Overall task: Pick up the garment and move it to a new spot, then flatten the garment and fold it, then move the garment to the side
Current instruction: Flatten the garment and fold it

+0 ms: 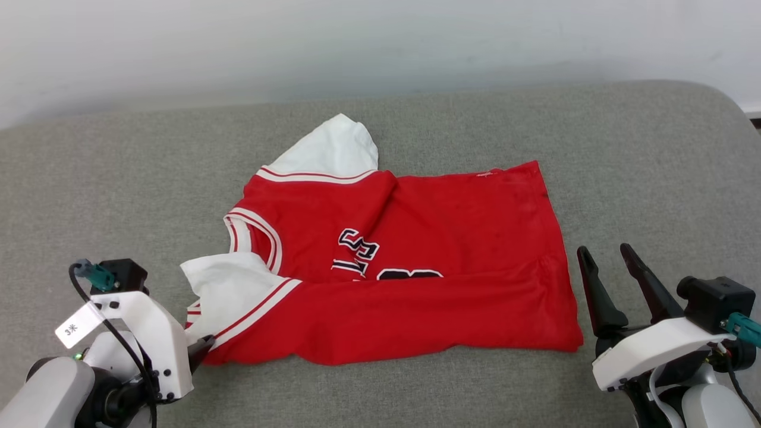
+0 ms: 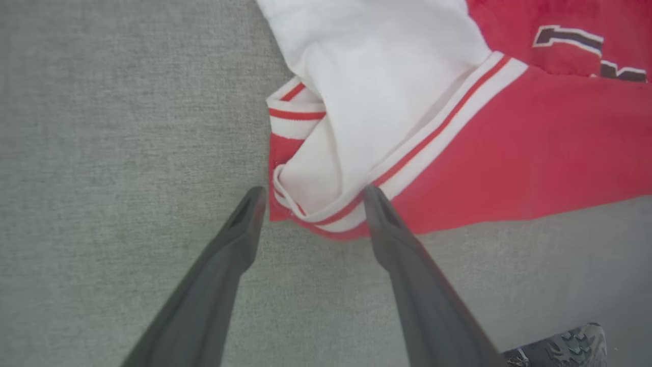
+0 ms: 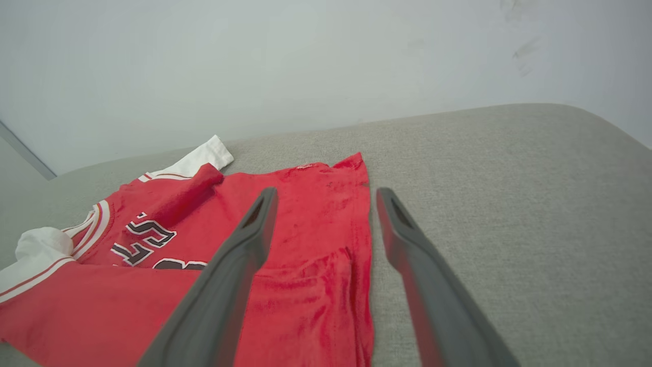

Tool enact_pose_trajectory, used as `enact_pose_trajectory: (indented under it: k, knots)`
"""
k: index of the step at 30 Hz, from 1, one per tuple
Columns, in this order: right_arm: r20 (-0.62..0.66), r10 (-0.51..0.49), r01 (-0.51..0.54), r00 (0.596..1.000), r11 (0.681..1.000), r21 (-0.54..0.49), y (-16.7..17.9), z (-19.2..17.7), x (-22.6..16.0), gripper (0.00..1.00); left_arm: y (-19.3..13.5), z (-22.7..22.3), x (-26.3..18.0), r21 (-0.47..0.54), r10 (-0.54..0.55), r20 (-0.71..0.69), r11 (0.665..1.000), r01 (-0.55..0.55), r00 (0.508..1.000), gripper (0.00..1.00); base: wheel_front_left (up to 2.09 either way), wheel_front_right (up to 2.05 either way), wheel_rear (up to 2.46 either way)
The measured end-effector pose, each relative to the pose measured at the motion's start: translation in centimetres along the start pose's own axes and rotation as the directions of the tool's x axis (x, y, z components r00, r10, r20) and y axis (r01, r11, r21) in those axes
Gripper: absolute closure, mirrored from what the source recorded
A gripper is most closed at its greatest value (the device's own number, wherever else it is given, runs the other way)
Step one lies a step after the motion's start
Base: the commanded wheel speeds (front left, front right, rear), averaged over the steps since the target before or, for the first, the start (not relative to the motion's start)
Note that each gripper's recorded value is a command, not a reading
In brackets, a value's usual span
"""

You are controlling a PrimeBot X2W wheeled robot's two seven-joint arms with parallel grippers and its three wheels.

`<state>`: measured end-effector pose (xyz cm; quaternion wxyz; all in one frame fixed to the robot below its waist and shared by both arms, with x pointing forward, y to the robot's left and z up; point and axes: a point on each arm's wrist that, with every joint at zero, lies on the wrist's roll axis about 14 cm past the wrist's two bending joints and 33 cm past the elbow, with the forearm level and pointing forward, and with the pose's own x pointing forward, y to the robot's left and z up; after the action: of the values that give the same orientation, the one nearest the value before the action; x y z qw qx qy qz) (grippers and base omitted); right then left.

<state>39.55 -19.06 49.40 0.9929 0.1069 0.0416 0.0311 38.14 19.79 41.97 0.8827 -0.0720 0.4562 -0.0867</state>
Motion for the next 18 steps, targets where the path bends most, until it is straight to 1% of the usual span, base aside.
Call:
enact_pose_trajectory:
  k: [4, 7, 11, 12, 13, 18]
  knots:
    - [-0.027, -0.011, 0.011, 1.000, 1.000, 0.010, -0.4, -0.8, 0.4, 0.00, 0.8, -1.4, 1.5, -0.006, 0.037, -0.064, 0.999, -0.038, 0.997, 0.00, 0.00, 0.00, 0.00]
    - [-0.036, -0.014, 0.014, 0.999, 1.000, 0.012, -0.6, -1.1, 0.9, 0.00, 0.7, -1.9, 2.7, -0.027, 0.032, -0.096, 0.999, -0.035, 0.995, 0.00, 0.00, 0.00, 0.00]
    - [-0.061, -0.026, 0.027, 0.998, 0.999, 0.023, -1.0, -2.0, 1.0, 0.00, 0.7, -2.6, 3.7, -0.020, 0.032, -0.142, 0.999, -0.035, 0.989, 0.00, 0.00, 0.00, 0.00]
    - [-0.065, -0.029, 0.031, 0.997, 0.999, 0.026, -1.1, -2.1, 1.0, 0.00, 0.5, -2.8, 3.9, -0.020, 0.024, -0.150, 0.999, -0.027, 0.988, 0.51, 0.00, 0.00, 0.00]
    - [-0.067, -0.034, 0.036, 0.997, 0.999, 0.026, -1.3, -2.1, 1.0, 0.00, 0.3, -2.9, 4.1, -0.029, 0.013, -0.155, 0.999, -0.017, 0.988, 1.00, 0.00, 0.00, 0.00]
    - [-0.092, -0.059, 0.062, 0.994, 0.998, 0.032, -2.5, -2.3, 0.9, 0.00, -0.8, -3.0, 4.1, -0.036, -0.036, -0.147, 0.999, 0.031, 0.988, 1.00, 0.00, 0.00, 0.00]
